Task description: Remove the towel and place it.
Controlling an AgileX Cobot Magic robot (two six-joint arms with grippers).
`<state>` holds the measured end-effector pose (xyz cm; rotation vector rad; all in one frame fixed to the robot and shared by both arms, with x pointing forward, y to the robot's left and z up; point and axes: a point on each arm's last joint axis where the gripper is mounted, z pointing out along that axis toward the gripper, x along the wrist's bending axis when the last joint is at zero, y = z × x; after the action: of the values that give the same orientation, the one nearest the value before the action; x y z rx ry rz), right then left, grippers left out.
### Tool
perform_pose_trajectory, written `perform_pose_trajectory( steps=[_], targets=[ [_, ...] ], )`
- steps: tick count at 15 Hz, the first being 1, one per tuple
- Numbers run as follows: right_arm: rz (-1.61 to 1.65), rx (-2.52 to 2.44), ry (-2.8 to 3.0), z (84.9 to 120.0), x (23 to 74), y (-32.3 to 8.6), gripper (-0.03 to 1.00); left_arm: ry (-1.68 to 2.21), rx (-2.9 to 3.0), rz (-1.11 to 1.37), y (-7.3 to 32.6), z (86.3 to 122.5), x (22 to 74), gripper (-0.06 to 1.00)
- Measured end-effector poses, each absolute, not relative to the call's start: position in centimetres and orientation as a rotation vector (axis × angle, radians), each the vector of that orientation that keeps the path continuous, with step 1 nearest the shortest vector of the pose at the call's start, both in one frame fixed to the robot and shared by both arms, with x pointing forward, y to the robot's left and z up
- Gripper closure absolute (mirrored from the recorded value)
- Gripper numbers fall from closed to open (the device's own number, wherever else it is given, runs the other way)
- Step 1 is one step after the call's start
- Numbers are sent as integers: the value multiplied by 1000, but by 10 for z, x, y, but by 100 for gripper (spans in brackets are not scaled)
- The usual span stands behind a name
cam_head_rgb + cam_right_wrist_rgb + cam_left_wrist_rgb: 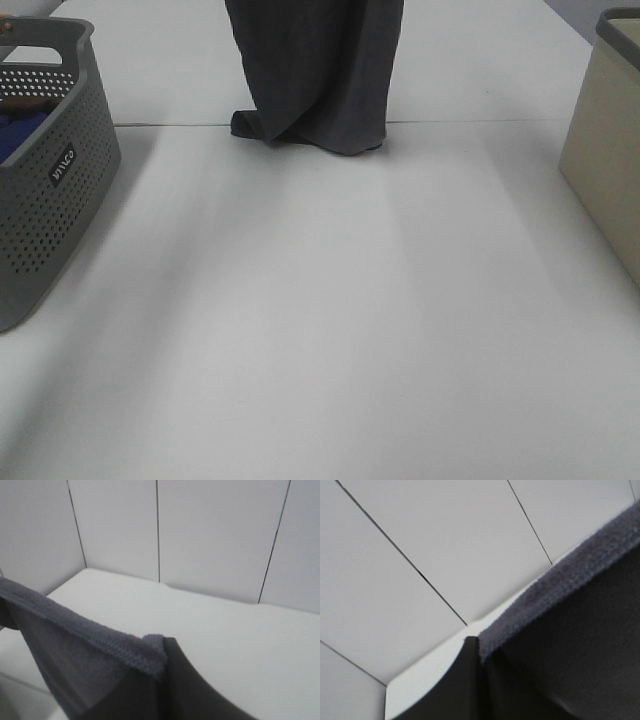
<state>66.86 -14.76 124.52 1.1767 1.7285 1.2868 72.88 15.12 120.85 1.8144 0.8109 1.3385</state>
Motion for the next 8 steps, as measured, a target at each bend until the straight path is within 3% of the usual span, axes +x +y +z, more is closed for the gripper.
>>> perform_pose_trajectory(
  steps=[3, 8],
  targets=[
    [1195, 1278, 1979, 1233, 651, -145, 96, 1011, 1966, 1141, 163, 1221, 696, 94],
    [995, 1343, 2228, 1215, 636, -145, 96, 1180, 2070, 918, 163, 1204, 686, 94]
  ],
)
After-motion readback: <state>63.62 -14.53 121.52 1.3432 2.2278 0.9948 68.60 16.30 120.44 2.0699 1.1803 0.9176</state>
